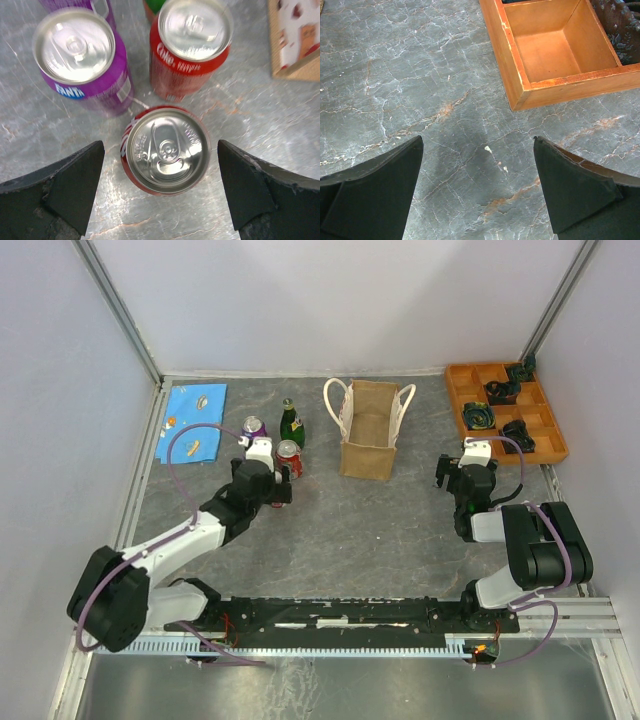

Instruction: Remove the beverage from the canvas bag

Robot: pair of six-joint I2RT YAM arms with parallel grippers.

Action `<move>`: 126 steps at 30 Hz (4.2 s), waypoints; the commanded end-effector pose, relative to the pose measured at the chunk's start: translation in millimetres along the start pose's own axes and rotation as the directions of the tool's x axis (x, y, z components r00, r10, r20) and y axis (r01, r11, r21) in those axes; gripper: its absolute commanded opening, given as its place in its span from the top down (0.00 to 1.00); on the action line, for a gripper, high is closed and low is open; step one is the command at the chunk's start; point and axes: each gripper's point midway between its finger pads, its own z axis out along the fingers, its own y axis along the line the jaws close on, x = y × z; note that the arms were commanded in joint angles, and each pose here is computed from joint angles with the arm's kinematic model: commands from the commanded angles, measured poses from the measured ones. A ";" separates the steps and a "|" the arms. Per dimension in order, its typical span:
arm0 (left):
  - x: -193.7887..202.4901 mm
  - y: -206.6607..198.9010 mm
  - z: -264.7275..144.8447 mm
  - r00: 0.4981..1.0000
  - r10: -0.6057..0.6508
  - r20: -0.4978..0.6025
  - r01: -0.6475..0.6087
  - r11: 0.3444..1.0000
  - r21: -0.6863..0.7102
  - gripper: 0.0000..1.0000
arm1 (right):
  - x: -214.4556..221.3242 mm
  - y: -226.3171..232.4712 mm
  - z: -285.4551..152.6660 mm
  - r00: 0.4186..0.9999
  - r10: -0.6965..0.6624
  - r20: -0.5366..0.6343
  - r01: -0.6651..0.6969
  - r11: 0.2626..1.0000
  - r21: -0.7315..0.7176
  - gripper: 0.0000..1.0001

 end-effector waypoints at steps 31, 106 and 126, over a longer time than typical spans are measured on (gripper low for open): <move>-209.0 -259.9 39.3 0.931 0.177 0.320 -0.353 0.661 0.662 0.97 | -22.1 1.7 5.1 0.998 0.012 0.060 -0.011 1.000 -0.006 0.01; -318.1 10.6 -0.7 0.750 -0.532 0.392 0.064 0.649 0.758 0.94 | -21.6 1.9 5.0 0.998 0.010 0.059 -0.010 1.000 -0.007 0.01; -229.9 73.2 92.3 0.686 -0.668 0.289 0.253 0.591 0.766 0.97 | -22.2 1.7 5.1 0.998 0.011 0.060 -0.011 1.000 -0.006 0.01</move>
